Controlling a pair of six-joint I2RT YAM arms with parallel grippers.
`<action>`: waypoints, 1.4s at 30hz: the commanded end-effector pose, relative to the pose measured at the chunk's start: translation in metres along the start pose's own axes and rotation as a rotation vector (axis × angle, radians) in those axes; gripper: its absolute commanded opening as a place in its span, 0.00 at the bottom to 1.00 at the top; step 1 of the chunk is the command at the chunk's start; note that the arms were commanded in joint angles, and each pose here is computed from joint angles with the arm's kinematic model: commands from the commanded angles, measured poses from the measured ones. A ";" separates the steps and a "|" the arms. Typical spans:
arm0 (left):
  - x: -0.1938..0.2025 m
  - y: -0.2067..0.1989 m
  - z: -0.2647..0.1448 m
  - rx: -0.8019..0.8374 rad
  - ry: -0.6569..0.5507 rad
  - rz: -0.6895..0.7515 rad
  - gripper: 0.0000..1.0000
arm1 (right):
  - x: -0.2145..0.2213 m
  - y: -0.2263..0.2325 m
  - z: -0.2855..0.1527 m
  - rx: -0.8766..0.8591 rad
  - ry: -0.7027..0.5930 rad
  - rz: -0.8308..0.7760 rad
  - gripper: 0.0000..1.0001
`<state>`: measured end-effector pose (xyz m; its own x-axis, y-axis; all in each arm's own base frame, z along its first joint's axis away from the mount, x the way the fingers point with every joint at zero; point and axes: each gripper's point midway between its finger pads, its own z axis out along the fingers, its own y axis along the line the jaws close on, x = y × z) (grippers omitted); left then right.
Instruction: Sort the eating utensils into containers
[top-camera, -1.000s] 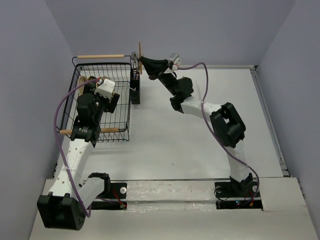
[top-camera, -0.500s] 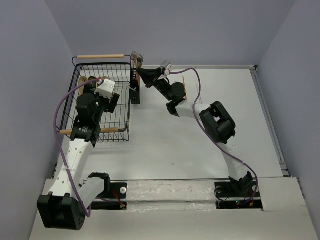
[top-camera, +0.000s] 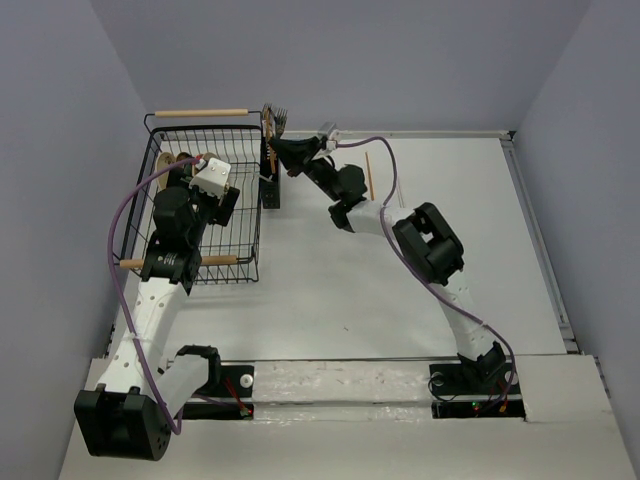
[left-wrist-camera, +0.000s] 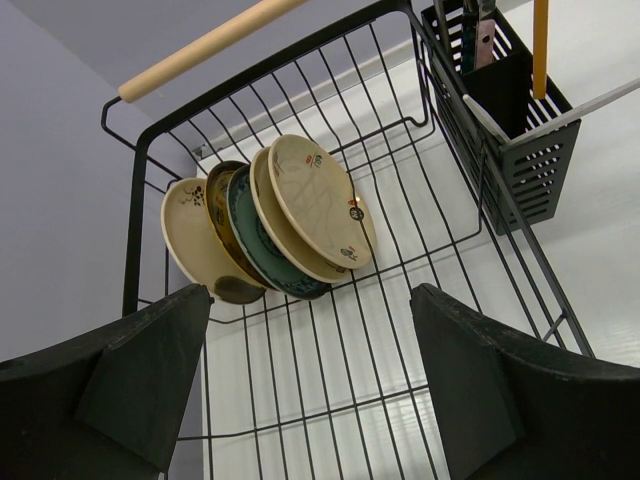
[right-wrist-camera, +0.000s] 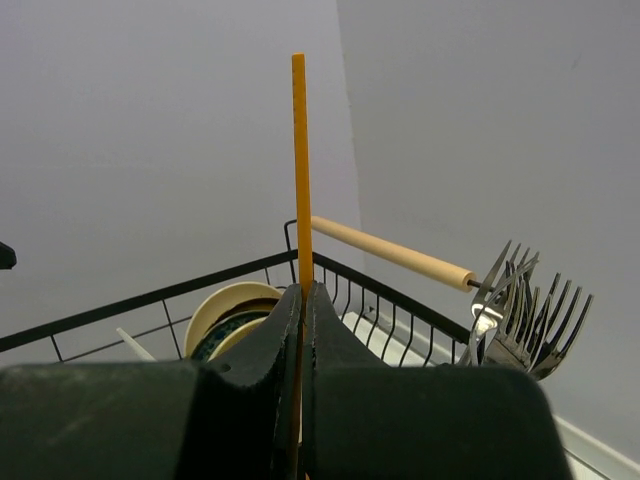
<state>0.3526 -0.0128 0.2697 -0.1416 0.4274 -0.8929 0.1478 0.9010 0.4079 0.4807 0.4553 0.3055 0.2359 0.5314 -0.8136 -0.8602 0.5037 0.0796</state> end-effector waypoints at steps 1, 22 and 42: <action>-0.007 0.005 -0.001 -0.015 -0.034 0.009 0.95 | -0.018 0.009 0.004 -0.029 -0.092 0.005 0.00; -0.006 0.002 -0.001 -0.004 -0.035 0.013 0.95 | -0.006 0.024 -0.015 -0.103 -0.076 -0.024 0.42; -0.007 0.000 -0.002 0.007 -0.042 0.018 0.95 | -0.111 -0.006 -0.045 0.120 0.087 -0.118 0.47</action>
<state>0.3526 -0.0157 0.2692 -0.1349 0.4311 -0.8922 0.1642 0.8977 0.4089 0.4315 0.4102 0.2903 0.1773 0.4007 -0.8989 -0.8564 0.5129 0.0598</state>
